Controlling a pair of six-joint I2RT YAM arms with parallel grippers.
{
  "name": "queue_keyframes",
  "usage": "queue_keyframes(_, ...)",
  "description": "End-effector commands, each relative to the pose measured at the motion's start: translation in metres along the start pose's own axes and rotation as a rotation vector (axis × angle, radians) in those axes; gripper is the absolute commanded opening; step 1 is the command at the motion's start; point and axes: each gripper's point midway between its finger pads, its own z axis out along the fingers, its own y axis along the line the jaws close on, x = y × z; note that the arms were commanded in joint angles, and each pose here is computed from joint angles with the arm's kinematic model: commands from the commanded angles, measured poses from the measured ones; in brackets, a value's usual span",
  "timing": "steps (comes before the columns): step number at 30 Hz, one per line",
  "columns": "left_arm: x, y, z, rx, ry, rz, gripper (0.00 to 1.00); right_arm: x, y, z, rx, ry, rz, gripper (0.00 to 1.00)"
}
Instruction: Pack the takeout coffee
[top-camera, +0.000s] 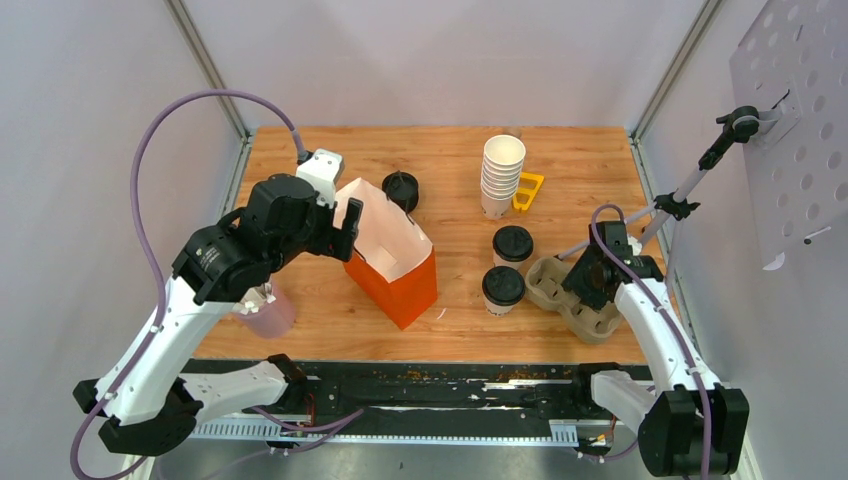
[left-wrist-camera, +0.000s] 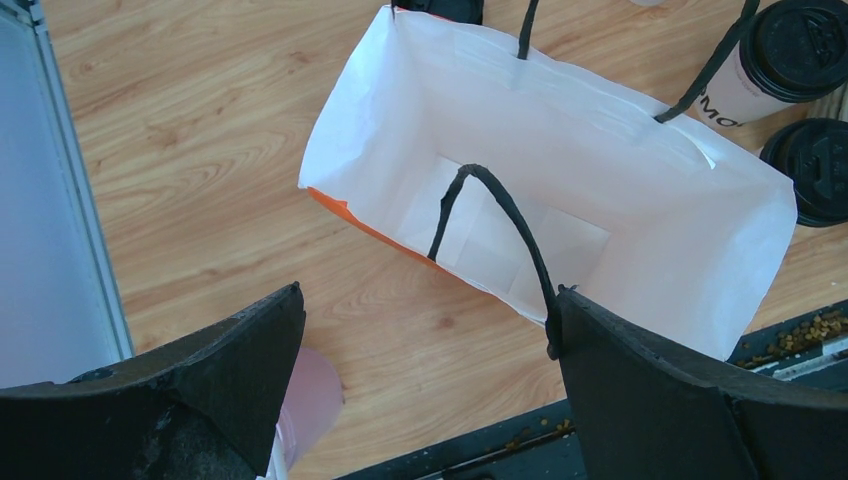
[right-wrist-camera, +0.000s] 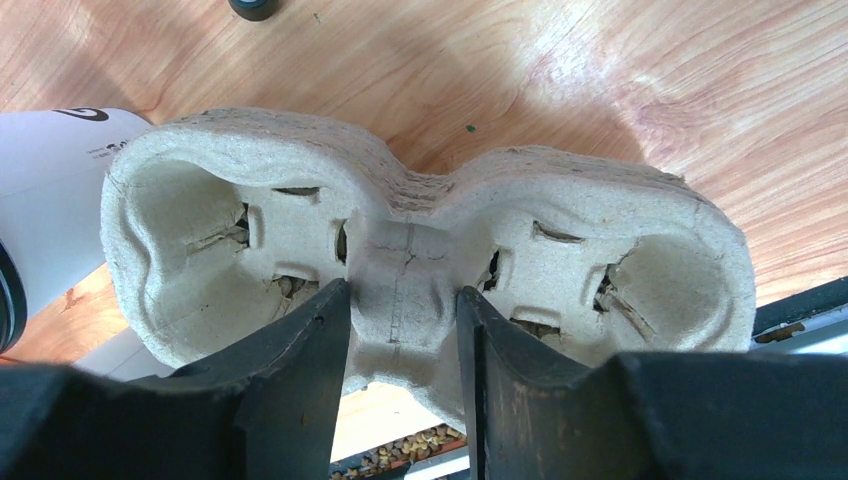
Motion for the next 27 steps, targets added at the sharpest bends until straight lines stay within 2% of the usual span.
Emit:
queue_keyframes(1,-0.002,0.003,-0.004,-0.004,-0.018,0.01,1.0,-0.015,0.006,-0.01,-0.023,-0.049,-0.01,0.42)
queue_keyframes(4,-0.001,0.002,-0.004,0.0,-0.014,0.006,0.99,-0.015,0.009,-0.01,-0.03,-0.038,-0.001,0.44)
queue_keyframes(7,0.001,0.001,-0.004,0.005,-0.01,0.008,0.99,-0.015,0.01,-0.008,-0.021,-0.023,-0.002,0.57)
queue_keyframes(10,0.001,0.002,-0.004,0.004,-0.008,0.012,0.99,-0.013,0.009,-0.004,-0.005,-0.004,-0.007,0.61)
queue_keyframes(17,0.005,0.004,-0.006,-0.003,-0.001,0.019,0.98,-0.011,0.008,0.004,0.012,0.017,-0.017,0.56)
queue_keyframes(22,0.007,0.006,-0.008,-0.002,-0.002,0.024,0.96,-0.014,0.011,0.004,0.0,0.003,-0.016,0.46)
queue_keyframes(27,0.003,0.006,-0.011,-0.001,-0.013,0.024,0.95,-0.014,0.008,-0.003,0.0,0.001,-0.031,0.43)
